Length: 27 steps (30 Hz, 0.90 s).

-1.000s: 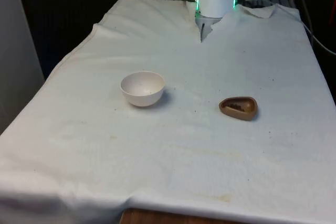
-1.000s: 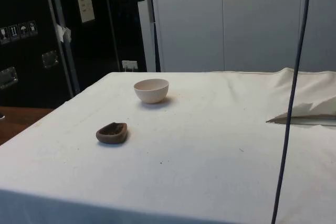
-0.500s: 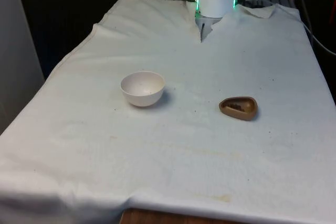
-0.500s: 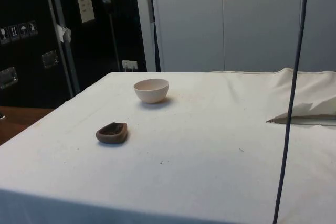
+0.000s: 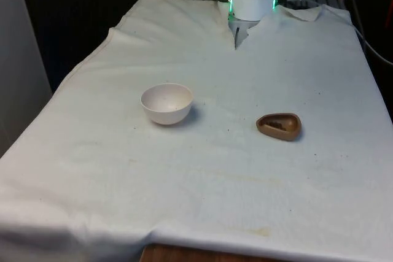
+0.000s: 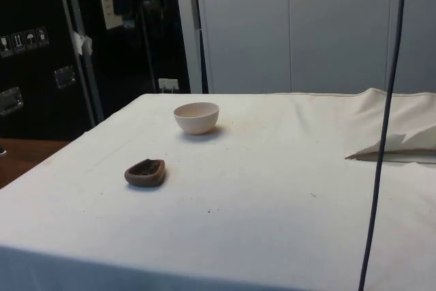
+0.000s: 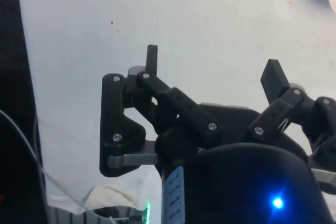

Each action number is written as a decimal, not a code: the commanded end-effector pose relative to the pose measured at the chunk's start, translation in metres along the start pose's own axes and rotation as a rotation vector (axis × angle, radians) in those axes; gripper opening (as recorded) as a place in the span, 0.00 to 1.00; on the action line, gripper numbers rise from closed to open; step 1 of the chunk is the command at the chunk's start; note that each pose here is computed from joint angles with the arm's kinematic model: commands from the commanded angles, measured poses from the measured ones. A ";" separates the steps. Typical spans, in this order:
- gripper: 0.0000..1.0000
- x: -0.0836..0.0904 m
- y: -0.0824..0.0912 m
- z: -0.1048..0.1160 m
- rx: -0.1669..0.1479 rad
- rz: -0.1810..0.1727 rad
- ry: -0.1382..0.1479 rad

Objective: Pour the coffee beans from the cup into the bowl.

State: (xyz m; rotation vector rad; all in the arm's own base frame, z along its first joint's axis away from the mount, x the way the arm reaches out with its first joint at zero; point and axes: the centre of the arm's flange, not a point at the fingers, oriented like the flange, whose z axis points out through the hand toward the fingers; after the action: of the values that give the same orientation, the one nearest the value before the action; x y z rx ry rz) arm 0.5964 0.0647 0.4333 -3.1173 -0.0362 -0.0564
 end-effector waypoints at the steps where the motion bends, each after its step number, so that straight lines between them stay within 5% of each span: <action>1: 1.00 0.002 -0.006 0.006 -0.009 0.001 0.007; 18: 1.00 0.016 -0.060 0.061 -0.048 -0.015 0.017; 27: 1.00 0.024 -0.067 0.087 -0.072 -0.021 0.024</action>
State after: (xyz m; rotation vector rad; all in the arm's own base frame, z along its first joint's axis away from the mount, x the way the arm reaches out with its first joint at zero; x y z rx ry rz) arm 0.6206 0.1340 0.3513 -3.1783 -0.0741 -0.0876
